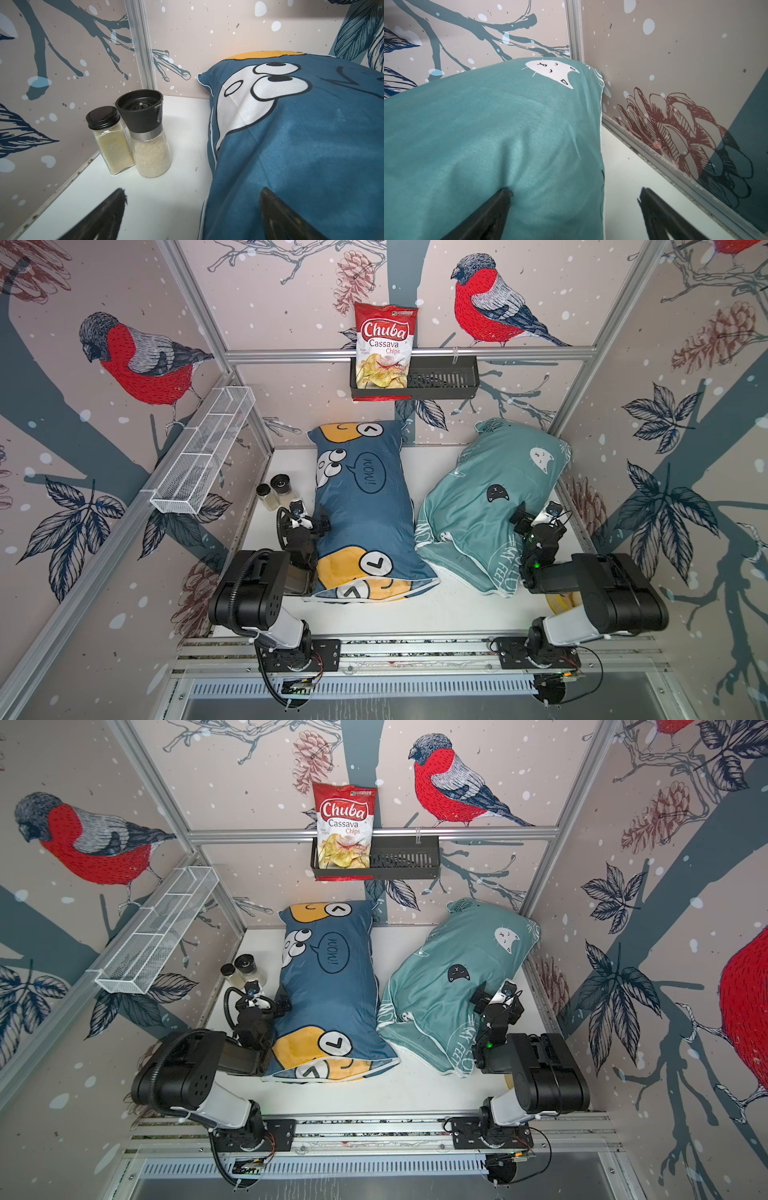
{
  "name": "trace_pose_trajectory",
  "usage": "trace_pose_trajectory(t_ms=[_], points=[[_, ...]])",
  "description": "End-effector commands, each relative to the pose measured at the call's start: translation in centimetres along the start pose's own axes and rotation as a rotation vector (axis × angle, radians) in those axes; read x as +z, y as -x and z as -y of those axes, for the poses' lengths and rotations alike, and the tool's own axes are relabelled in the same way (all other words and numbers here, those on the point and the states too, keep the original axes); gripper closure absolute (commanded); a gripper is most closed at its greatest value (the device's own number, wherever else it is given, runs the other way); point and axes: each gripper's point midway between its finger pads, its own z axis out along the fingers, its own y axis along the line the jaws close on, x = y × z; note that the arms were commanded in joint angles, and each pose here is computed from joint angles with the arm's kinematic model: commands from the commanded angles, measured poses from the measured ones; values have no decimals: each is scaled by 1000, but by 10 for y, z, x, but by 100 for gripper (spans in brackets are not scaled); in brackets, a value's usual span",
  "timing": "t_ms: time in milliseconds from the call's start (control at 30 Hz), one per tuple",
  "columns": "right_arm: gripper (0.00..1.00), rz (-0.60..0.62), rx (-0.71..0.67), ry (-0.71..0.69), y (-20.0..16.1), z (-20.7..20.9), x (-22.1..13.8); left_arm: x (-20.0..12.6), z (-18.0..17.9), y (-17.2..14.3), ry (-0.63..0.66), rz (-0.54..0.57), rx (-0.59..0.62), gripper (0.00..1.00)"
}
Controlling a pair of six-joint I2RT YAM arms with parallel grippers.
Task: Zip up pillowcases
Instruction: Pick up the pillowcase from the center of the board.
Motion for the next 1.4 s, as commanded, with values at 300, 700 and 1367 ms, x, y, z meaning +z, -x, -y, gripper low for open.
trace_pose_trajectory(t_ms=[300,700,1367], points=[[1,-89,31,58,42,-15,-14,-23,-11,66,170,-6,-20,3],[3,-396,76,688,56,-177,-119,-26,45,33,-98,-383,-254,7],[16,-745,-132,1047,-26,-345,-197,8,144,7,-424,-544,-571,52]])
